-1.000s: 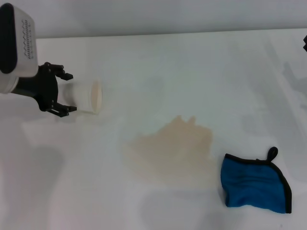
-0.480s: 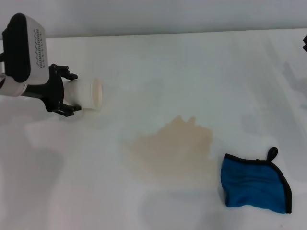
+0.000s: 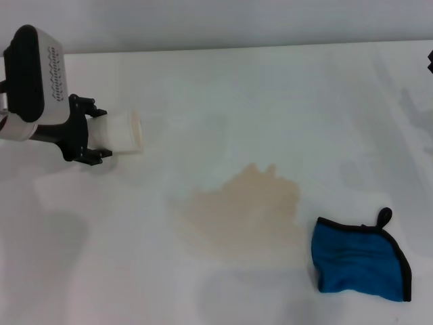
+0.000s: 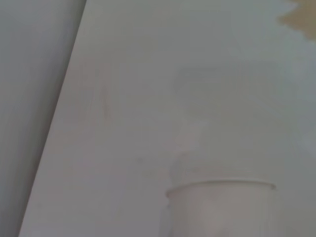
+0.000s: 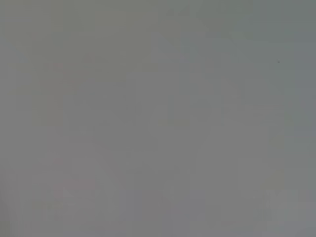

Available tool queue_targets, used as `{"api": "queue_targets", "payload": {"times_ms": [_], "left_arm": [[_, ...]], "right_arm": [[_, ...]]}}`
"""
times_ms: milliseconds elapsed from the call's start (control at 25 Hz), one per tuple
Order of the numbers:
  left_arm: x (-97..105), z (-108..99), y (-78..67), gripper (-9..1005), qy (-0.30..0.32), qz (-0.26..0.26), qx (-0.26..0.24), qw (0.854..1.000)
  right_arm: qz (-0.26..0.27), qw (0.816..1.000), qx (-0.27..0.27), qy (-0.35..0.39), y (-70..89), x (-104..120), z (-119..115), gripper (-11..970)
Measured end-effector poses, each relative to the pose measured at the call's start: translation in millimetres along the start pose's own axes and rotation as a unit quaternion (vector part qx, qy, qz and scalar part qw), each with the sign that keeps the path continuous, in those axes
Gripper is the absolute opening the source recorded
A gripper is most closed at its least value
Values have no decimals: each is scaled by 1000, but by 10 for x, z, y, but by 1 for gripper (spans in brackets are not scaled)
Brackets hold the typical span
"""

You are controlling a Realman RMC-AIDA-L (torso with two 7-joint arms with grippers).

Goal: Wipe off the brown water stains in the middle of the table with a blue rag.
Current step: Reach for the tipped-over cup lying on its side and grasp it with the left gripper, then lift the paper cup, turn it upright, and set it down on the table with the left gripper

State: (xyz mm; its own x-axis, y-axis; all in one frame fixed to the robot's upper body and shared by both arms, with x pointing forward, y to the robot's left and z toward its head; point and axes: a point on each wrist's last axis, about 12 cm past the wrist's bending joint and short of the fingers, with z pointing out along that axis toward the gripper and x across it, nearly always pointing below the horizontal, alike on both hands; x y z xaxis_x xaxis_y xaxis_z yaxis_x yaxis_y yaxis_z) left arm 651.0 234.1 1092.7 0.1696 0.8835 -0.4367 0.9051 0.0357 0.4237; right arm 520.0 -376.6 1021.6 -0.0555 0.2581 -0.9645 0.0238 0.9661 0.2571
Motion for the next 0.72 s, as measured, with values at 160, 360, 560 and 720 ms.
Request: {"api": "queue_targets", "payload": {"times_ms": [160, 360, 560, 720], "left_arm": [[-12, 0, 19, 764, -6, -9, -9, 1000], [-67, -17, 86, 766, -34, -39, -36, 998], [-77, -26, 93, 762, -53, -61, -49, 996], [-93, -54, 61, 762, -116, -118, -78, 983]], "right_arm": [[0, 1000, 0, 0, -1, 2, -2, 858], [0, 1000, 2, 1, -17, 5, -20, 858], [-1, 1000, 3, -1, -35, 0, -36, 858], [2, 1000, 4, -2, -48, -13, -37, 858]]}}
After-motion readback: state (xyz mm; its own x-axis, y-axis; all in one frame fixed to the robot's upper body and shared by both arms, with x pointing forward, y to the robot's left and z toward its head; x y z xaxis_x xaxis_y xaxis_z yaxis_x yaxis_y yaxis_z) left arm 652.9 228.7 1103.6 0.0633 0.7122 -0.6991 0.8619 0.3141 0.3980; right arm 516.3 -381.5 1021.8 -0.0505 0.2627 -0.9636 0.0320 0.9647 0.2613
